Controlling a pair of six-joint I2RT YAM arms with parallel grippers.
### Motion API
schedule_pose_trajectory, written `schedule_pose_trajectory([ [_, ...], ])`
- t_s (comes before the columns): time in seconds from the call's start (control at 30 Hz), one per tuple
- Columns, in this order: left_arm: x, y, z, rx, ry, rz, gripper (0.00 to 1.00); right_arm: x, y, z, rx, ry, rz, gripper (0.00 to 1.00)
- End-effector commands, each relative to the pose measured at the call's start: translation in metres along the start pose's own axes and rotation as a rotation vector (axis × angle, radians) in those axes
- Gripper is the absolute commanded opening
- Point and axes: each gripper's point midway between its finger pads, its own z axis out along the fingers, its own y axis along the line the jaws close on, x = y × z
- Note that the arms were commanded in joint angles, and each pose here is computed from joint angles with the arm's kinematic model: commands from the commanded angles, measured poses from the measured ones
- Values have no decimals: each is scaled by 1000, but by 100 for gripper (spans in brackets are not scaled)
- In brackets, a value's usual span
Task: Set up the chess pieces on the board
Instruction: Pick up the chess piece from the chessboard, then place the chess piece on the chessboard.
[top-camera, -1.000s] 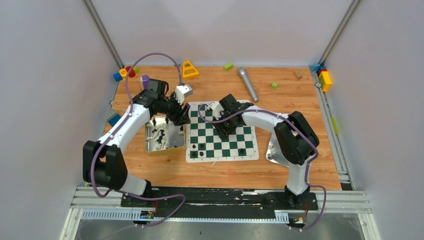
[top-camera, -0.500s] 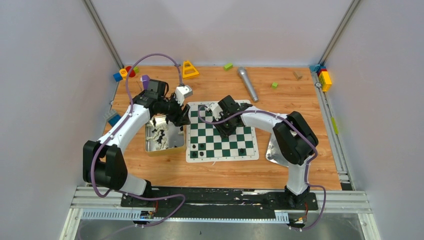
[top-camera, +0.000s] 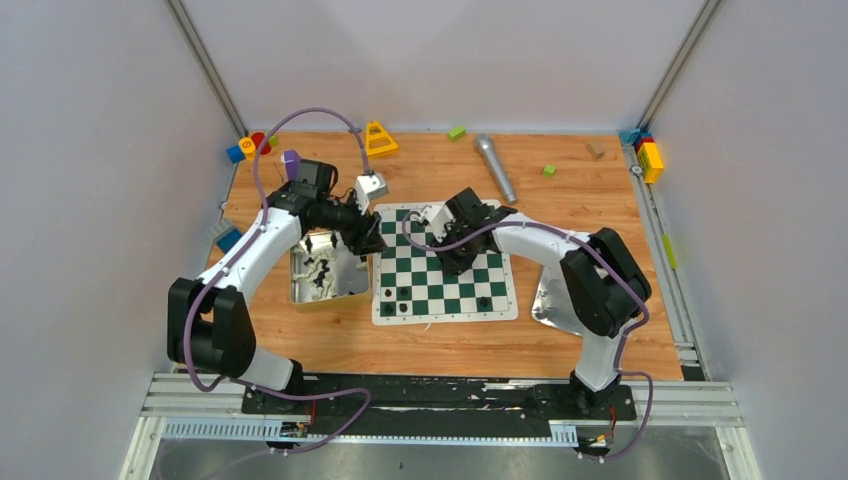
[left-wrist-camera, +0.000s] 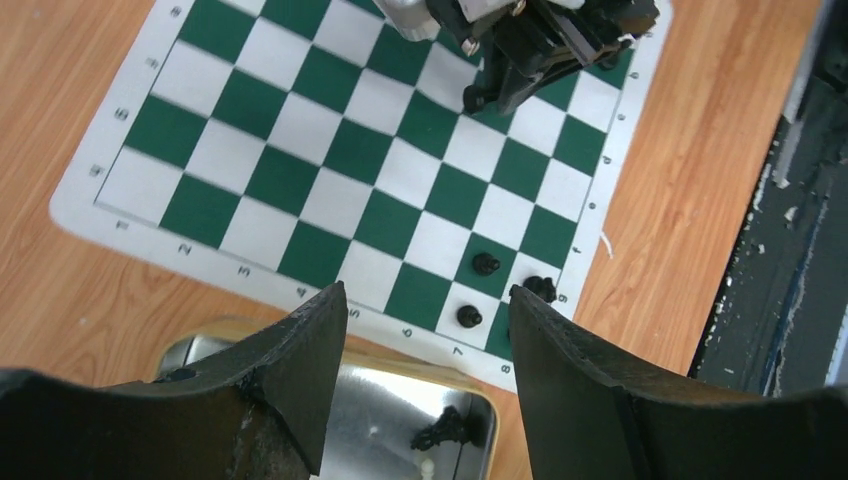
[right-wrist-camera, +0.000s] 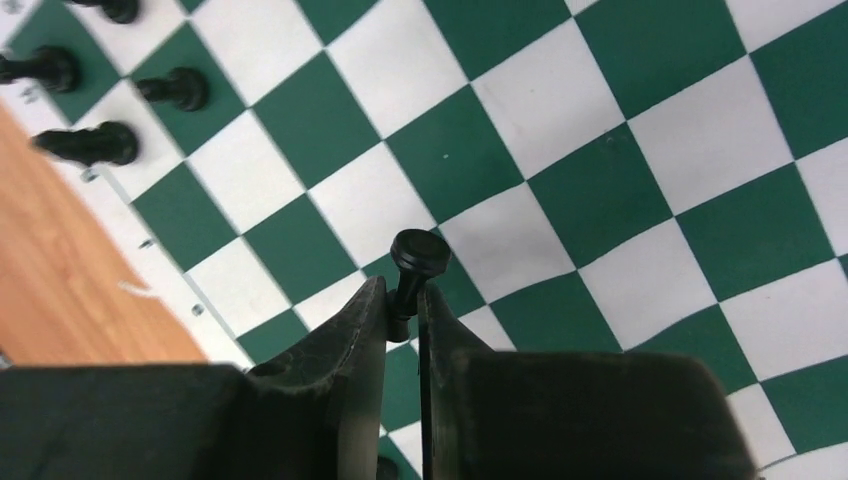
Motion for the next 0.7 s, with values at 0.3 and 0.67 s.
schedule_pose_trajectory([
  [0.3,-39,-78,32,470,-221,446,64,-60,67,-90,-380,-313,-197,0],
  [0.67,-46,-93,51,542,-252,551,57,-69,81,-109,-468,-350,-189,0],
])
